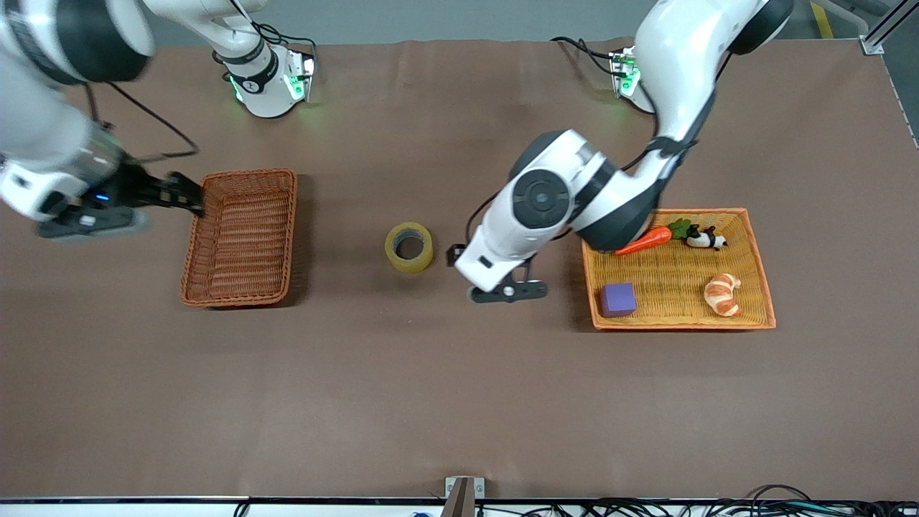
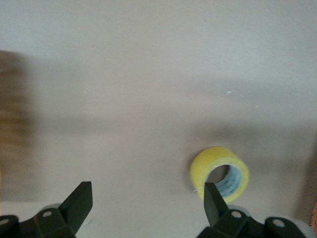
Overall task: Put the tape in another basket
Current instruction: 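Grasp the tape with the right gripper while the left gripper withdraws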
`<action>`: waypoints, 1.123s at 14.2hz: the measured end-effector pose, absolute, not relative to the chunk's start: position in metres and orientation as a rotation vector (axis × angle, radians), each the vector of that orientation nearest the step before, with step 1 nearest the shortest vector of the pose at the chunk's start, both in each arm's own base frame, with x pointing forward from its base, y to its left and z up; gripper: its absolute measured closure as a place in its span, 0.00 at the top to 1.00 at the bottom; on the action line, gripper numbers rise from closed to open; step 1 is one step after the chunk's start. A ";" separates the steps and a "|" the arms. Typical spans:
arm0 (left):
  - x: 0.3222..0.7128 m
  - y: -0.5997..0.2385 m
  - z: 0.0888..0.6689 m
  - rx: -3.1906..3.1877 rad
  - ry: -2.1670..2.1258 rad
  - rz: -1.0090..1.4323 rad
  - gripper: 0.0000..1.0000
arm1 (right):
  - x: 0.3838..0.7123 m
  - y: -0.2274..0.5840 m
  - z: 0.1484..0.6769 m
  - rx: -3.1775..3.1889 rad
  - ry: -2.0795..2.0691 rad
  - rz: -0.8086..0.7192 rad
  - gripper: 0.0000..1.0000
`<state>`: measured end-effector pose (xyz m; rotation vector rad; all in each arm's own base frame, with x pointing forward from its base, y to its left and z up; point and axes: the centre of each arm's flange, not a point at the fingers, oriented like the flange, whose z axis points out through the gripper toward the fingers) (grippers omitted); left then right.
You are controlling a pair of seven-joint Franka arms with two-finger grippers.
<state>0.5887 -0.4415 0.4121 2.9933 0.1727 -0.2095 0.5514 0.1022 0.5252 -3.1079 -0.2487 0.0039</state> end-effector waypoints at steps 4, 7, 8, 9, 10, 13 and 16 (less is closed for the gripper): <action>0.615 -0.351 0.459 3.071 0.184 -0.164 1.00 | 0.532 0.234 0.448 -3.101 -0.173 0.010 1.00; 0.623 -0.296 0.484 3.104 0.158 -0.100 1.00 | 0.502 0.307 0.390 -3.122 -0.112 0.056 1.00; 0.626 -0.278 0.491 3.119 0.136 -0.082 1.00 | 0.496 0.326 0.368 -3.121 -0.074 0.066 1.00; 0.626 -0.261 0.496 3.139 0.093 -0.065 1.00 | 0.490 0.343 0.342 -3.128 -0.045 0.074 1.00; 0.626 -0.245 0.502 3.157 0.053 -0.052 1.00 | 0.486 0.356 0.317 -3.135 -0.024 0.085 1.00; 0.622 -0.192 0.518 3.202 -0.002 -0.018 1.00 | 0.480 0.371 0.260 -3.133 -0.018 0.132 1.00; 0.612 -0.133 0.544 3.168 -0.050 0.020 1.00 | 0.480 0.370 0.231 -3.137 -0.037 0.150 1.00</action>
